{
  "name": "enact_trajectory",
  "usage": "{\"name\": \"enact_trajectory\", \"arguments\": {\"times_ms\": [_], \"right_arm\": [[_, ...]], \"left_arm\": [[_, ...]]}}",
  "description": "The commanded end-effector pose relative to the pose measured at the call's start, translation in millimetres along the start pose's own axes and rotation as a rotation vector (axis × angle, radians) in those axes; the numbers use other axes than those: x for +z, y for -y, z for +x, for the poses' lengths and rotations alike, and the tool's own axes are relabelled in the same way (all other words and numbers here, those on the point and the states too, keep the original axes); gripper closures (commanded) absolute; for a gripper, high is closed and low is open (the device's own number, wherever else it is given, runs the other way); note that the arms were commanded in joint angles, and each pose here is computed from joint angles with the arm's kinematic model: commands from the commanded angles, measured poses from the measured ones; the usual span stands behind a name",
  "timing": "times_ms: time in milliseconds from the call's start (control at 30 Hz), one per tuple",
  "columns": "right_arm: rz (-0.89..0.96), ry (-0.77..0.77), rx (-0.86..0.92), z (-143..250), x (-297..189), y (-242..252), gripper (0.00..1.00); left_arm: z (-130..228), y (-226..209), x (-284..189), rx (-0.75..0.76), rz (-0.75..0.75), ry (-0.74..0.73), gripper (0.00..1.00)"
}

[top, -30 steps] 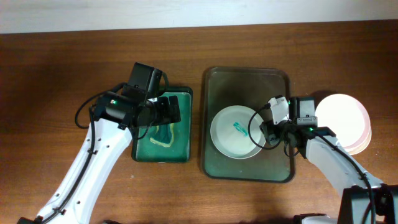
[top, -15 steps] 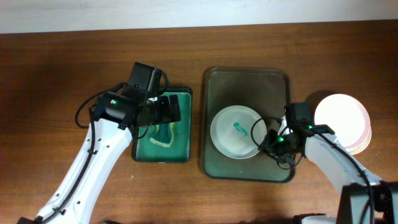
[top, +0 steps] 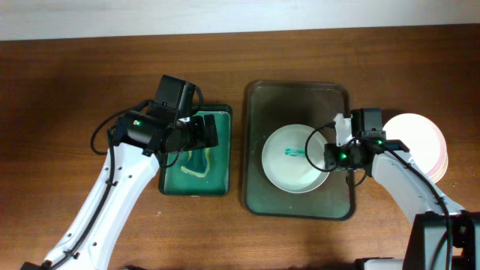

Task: Clean dirty plates on tray and stack at the side
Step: 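Move right gripper back and grasp the rim of the last white plate, then grasp the sponge in the green tray with the left gripper and lift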

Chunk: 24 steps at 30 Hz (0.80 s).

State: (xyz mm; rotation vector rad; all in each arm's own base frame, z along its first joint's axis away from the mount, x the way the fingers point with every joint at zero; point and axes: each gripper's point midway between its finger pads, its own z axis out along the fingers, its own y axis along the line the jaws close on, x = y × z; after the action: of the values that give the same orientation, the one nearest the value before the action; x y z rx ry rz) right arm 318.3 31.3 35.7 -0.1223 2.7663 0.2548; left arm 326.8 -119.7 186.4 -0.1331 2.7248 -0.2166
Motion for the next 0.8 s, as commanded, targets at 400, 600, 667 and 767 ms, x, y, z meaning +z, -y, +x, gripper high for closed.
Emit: {"name": "enact_trajectory", "arguments": {"times_ms": [400,600,667,767], "right_arm": [[0.029,-0.149,0.234,7,-28,-1,0.57],[0.035,-0.282,0.28,30,21,6,0.71],[0.033,-0.328,0.289,39,33,8,0.84],[0.017,-0.337,0.305,41,35,8,0.96]], "left_arm": [[2,-1,-5,0.021,-0.001,-0.006,0.0],[1,-1,-5,0.037,0.0,-0.003,0.0],[1,-1,-5,0.082,0.0,-0.004,0.0],[3,-2,-2,0.092,-0.006,-0.017,0.0]]}}
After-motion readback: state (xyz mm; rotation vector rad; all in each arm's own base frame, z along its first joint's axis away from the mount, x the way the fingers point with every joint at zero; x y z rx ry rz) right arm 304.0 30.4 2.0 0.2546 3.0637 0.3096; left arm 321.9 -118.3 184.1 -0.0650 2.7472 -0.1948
